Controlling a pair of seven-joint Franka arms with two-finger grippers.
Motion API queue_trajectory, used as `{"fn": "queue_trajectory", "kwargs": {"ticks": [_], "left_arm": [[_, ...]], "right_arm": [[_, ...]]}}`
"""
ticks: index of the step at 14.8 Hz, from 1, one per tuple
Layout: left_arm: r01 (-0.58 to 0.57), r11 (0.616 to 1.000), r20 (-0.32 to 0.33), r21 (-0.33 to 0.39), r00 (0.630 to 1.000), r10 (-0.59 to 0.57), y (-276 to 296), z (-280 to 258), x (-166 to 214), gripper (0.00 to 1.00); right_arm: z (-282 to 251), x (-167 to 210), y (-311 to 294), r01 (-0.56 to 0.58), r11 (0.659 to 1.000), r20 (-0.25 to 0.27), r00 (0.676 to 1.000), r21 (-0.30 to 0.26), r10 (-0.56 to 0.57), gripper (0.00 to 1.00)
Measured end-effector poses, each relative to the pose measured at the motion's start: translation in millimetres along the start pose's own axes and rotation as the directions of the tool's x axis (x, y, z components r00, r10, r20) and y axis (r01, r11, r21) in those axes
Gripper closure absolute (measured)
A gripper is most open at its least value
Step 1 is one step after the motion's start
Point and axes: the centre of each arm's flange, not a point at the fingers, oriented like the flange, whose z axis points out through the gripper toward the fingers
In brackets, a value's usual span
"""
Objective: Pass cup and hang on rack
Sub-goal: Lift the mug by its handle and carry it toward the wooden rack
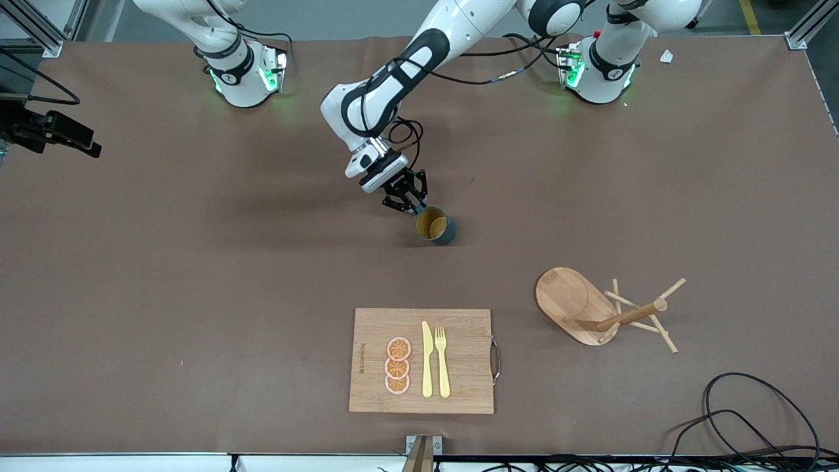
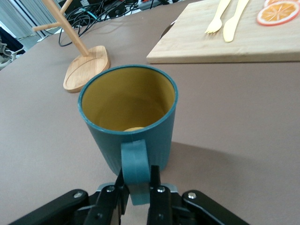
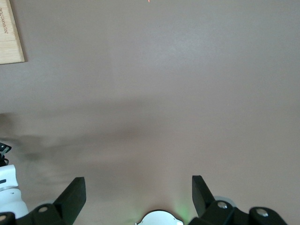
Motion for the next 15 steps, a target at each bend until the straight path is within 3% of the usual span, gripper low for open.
{"fn": "queue_trajectory", "kwargs": {"ticks": [3,8,11,15], "left_arm": [[0.012,1.0,0.051,-0.013,0.999,-0.011,-5,-13,39,0.79],[0.075,0.997,0.307,-0.032,0.95,-0.062,-33,-25,138,0.79],[0.138,0.988,0.491,-0.072,0.867,-0.085,-61,-25,214,0.79],[0.264,0.959,0.698,-0.098,0.705,-0.123,-108,-25,299,0.79]], "right_arm": [[-1,-2,-1,0.003,1.0,0.007,1.0,0.0,-0.003,0.0],[-4,-10,0,0.005,1.0,0.025,1.0,-0.001,-0.005,0.0],[-15,-18,0,0.008,1.0,0.014,1.0,0.001,-0.008,0.0],[-27,-22,-2,0.015,1.0,-0.017,1.0,0.002,-0.015,0.0]]}}
